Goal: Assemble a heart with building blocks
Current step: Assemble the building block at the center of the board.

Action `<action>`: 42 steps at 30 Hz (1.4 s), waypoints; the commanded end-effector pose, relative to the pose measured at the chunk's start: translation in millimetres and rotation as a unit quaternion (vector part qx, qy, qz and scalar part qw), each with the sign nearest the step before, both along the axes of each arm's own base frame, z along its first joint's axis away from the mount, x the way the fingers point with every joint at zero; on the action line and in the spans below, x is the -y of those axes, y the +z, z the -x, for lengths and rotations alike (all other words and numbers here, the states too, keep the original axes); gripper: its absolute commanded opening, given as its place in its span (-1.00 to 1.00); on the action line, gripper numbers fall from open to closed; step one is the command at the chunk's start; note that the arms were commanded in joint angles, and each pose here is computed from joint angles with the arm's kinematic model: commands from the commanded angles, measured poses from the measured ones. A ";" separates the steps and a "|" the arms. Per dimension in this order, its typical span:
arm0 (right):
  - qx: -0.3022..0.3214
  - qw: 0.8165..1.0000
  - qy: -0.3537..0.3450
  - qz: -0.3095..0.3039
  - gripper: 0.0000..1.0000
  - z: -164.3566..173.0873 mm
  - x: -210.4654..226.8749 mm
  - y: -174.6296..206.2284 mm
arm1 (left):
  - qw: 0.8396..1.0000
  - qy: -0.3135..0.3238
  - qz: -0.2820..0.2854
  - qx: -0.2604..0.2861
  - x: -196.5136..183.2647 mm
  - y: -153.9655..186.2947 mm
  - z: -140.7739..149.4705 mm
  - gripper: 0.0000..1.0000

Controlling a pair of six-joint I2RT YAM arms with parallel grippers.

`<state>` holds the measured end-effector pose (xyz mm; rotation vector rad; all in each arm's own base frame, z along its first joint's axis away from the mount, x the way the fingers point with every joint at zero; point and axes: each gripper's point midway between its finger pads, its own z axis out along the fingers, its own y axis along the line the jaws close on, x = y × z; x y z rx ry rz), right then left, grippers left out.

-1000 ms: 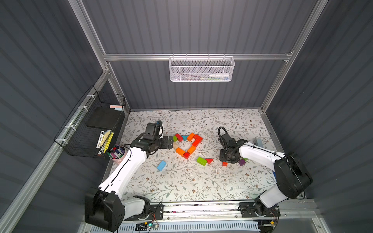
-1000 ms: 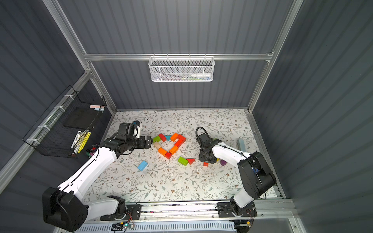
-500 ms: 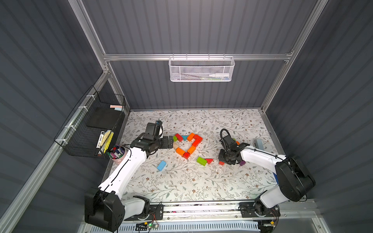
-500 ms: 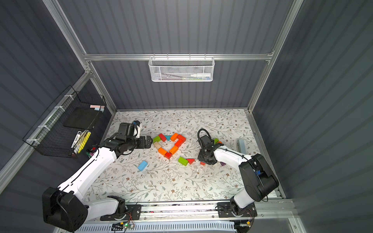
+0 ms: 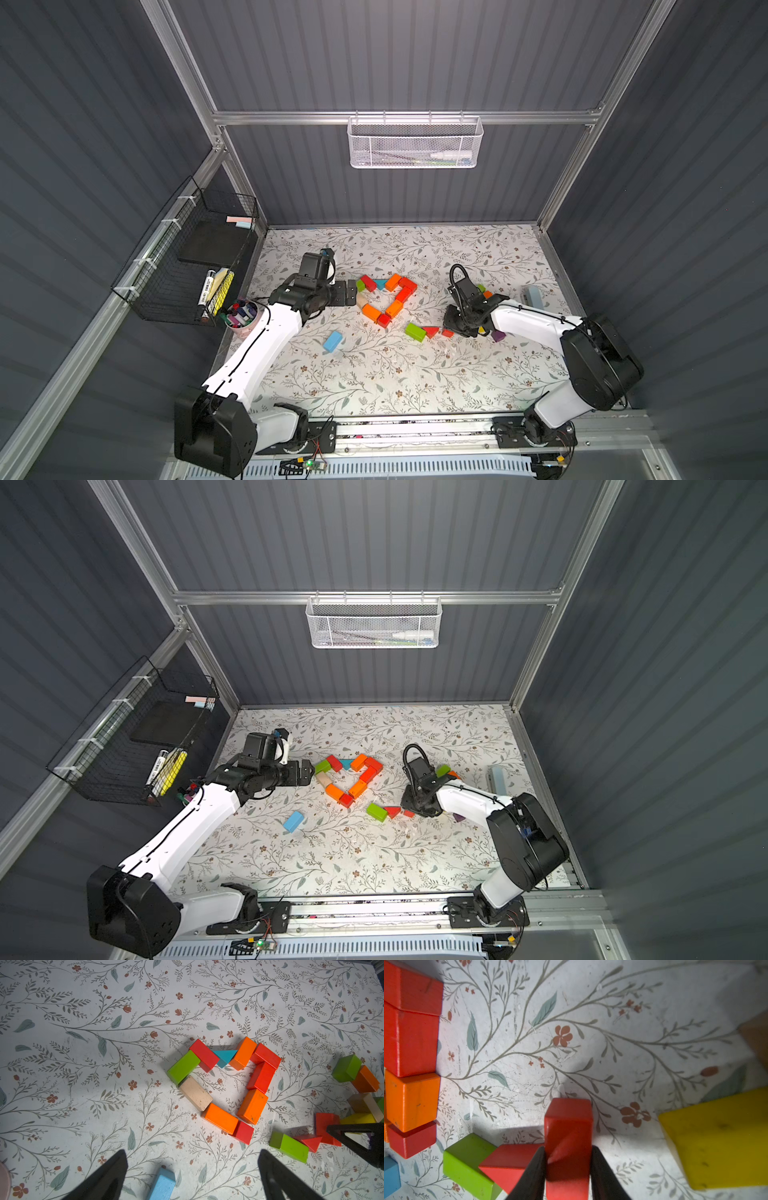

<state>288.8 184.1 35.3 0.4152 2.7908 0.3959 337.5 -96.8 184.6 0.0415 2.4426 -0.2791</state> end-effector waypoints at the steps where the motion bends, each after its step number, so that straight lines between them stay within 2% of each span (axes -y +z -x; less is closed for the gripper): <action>1: -0.041 0.999 -0.009 0.015 -0.28 18.6 7.1 -15.6 | 1.000 -0.002 0.010 0.006 1.4 3.8 2.1 0.98; 18: -0.040 0.999 -0.006 0.013 -0.30 28.0 4.7 -13.4 | 1.000 -0.002 0.011 0.005 1.8 3.3 2.1 0.98; 26: -0.031 0.999 -0.003 0.009 0.04 25.1 3.2 -7.6 | 1.000 -0.002 0.011 0.004 2.1 2.6 1.8 0.98; 30: -0.003 1.000 0.001 -0.006 0.24 22.7 2.3 4.6 | 1.000 -0.002 0.011 0.004 2.1 2.5 1.8 0.98; 32: 0.014 1.000 -0.001 -0.013 0.26 22.2 3.5 11.3 | 1.000 -0.002 0.011 0.004 2.0 2.3 1.6 0.98; 37: 0.037 0.999 -0.002 -0.016 0.15 26.0 10.6 21.1 | 1.000 -0.003 0.012 0.003 2.6 2.3 1.7 0.98; 42: 0.033 0.999 -0.003 0.003 -0.27 36.1 22.6 16.5 | 1.000 -0.003 0.012 0.004 2.2 3.1 2.3 0.98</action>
